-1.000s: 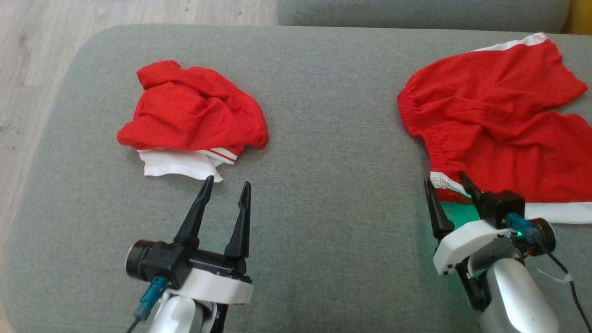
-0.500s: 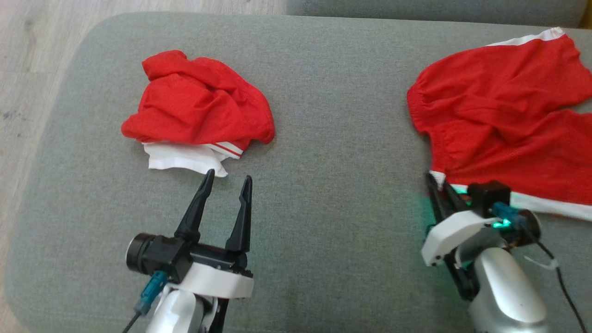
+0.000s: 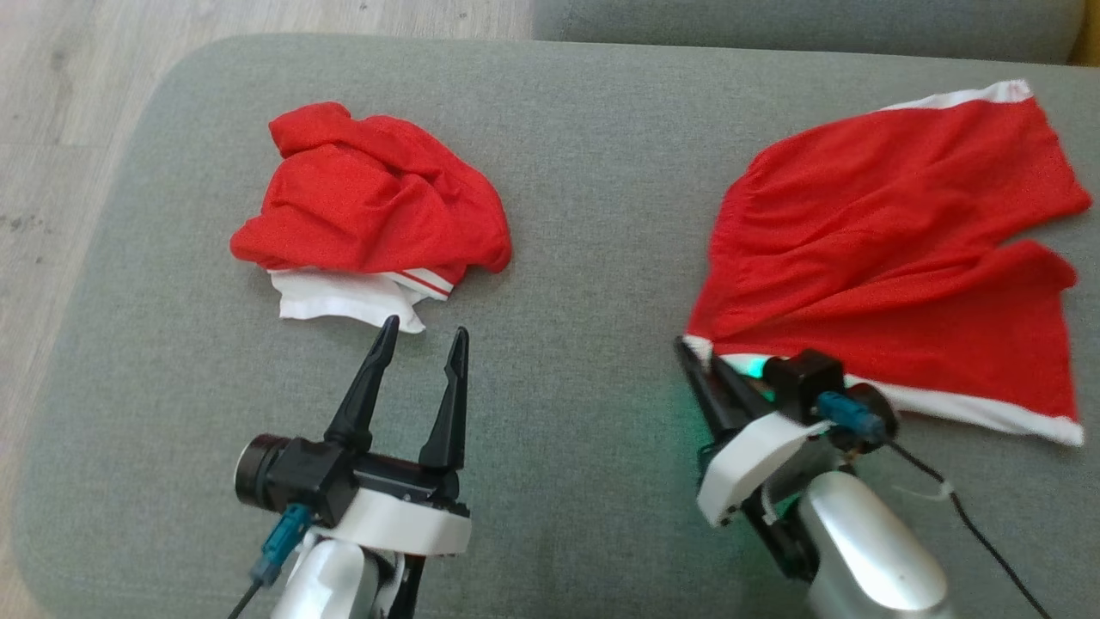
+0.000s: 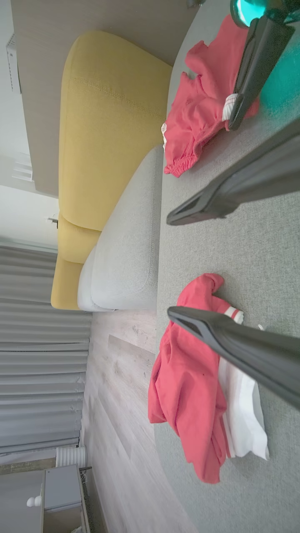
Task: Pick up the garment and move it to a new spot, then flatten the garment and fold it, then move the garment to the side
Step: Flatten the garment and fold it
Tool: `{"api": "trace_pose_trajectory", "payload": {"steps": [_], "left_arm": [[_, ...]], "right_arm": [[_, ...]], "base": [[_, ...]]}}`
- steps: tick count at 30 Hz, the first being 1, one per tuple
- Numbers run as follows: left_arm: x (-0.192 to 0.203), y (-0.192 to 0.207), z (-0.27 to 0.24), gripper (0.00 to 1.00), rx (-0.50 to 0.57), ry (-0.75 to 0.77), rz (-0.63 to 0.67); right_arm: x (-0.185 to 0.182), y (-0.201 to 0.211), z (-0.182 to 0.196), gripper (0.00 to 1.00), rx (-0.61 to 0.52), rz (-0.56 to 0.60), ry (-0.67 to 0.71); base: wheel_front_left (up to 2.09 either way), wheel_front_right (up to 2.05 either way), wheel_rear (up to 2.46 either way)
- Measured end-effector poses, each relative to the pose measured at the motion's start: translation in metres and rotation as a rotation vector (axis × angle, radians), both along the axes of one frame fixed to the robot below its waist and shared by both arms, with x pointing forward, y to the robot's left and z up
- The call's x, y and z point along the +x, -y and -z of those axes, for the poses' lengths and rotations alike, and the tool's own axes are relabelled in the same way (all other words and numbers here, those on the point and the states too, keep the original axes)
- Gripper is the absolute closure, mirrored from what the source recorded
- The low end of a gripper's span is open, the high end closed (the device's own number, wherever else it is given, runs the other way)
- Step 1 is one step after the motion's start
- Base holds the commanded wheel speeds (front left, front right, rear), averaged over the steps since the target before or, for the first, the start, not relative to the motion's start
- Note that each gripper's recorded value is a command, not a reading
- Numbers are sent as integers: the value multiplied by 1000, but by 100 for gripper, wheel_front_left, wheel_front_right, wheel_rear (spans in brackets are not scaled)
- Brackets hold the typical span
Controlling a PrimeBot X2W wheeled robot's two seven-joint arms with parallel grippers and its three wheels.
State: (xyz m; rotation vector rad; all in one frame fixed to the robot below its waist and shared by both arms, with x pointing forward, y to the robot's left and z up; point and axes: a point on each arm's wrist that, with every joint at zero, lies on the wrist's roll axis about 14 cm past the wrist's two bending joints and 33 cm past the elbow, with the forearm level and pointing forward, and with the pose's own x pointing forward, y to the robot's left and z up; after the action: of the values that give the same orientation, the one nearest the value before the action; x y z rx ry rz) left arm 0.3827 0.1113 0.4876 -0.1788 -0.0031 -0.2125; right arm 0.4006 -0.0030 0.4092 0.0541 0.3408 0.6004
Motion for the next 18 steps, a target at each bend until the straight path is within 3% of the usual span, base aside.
{"api": "trace_pose_trajectory", "payload": {"steps": [4, 5, 11, 18], "left_arm": [[0, 0, -1, 0, 0, 3, -1], [0, 0, -1, 0, 0, 4, -1], [0, 4, -5, 0, -2, 16, 14], [3, 24, -11, 0, -2, 37, 77]], "right_arm": [[-8, -14, -5, 100, 20, -45, 4], [-9, -15, -7, 0, 21, -47, 8], [-4, -4, -18, 0, 33, -10, 40], [8, 55, -41, 0, 41, 184, 149]], "base": [[0, 0, 0], [0, 0, 0], [0, 0, 0], [0, 0, 0]]}}
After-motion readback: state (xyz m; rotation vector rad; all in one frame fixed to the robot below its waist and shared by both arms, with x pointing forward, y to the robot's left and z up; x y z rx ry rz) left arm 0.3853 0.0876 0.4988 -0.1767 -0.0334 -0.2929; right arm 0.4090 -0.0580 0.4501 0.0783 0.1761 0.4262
